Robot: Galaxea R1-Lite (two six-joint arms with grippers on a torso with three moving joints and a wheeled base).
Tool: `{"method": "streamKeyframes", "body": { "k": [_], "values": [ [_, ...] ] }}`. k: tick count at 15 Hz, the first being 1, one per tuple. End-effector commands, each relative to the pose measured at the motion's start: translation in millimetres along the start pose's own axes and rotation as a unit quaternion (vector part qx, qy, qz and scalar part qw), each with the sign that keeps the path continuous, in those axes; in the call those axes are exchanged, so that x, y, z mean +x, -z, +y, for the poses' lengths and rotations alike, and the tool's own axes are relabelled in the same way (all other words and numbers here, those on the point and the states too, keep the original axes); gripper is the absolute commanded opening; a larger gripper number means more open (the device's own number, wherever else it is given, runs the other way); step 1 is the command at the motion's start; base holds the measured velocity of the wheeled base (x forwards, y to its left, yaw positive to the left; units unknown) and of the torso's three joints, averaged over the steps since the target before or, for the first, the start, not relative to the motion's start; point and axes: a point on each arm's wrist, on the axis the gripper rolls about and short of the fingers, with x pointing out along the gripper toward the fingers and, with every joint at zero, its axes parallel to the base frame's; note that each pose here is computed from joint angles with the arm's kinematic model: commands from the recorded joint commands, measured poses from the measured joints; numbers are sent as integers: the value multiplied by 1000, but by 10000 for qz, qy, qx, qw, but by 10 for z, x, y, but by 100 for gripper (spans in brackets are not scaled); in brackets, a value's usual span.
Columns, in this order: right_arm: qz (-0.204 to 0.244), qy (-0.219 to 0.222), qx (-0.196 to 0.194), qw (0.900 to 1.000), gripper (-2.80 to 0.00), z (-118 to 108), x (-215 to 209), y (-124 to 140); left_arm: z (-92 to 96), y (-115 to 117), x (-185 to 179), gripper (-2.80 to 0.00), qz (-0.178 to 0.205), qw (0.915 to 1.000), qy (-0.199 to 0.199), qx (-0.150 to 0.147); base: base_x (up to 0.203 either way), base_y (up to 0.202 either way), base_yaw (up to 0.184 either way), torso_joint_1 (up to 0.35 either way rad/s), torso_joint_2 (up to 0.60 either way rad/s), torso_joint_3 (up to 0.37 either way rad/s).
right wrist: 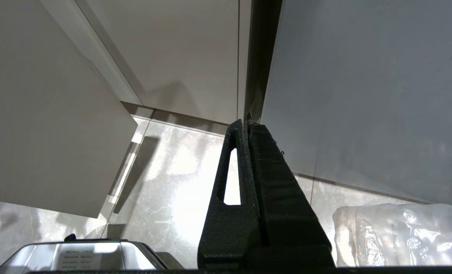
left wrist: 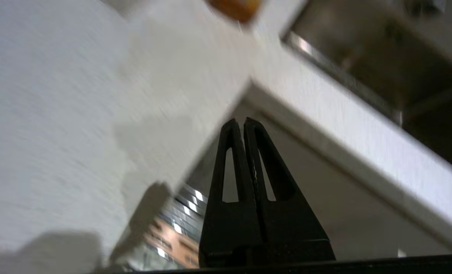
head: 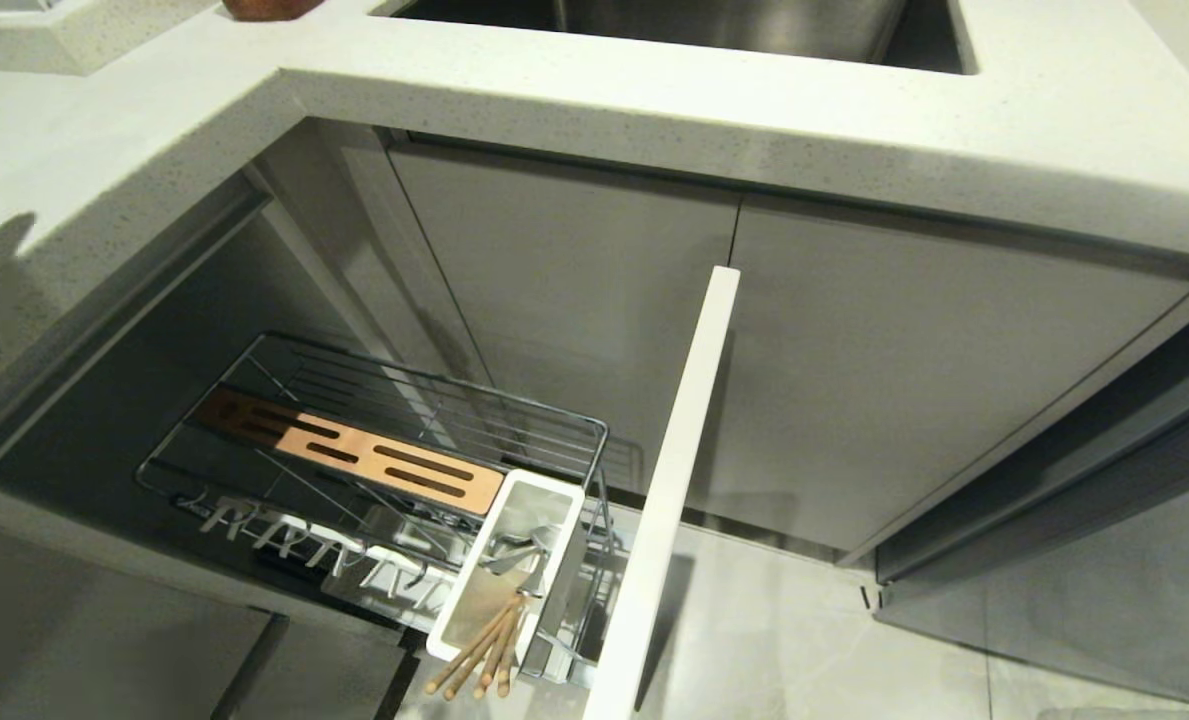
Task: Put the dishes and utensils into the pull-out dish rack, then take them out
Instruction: Take the spoon out of the cupboard
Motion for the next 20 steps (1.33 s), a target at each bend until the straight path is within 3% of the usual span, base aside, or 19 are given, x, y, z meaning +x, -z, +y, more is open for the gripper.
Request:
{"method": "streamKeyframes", "body": {
  "k": [1,3,5,9,12,13,15,18,20],
  "values": [
    [14,1,0,10000,-280,0,2,8,-73,264,95,-280,625,9975,306,151,0,0,0,0,0,0],
    [12,1,0,10000,-280,0,2,7,-137,538,151,-280,1157,9911,489,435,0,0,0,0,0,0],
    [18,-2,0,10000,-280,0,3,8,-173,743,261,-280,1485,9845,427,826,0,0,0,0,0,0],
    [8,-3,0,10000,-280,0,1,4,-386,1443,504,-280,2371,9571,138,1658,0,0,0,0,0,0],
    [9,-2,0,10000,-280,0,1,5,-568,1795,538,-280,2705,9440,178,1884,0,0,0,0,0,0],
    [11,2,0,10000,-280,0,2,5,-643,1927,548,-280,2832,9402,177,1886,0,0,0,0,0,0],
    [15,-3,0,10000,-280,0,2,8,-762,2157,597,-280,2892,9416,-166,1719,0,0,0,0,0,0],
    [15,0,0,10000,-280,0,2,8,-861,2333,576,-280,2947,9474,-517,1132,0,0,0,0,0,0],
    [14,-3,0,10000,-280,0,2,8,-835,2455,576,-280,3130,9423,-967,686,0,0,0,0,0,0]
  ]
}}
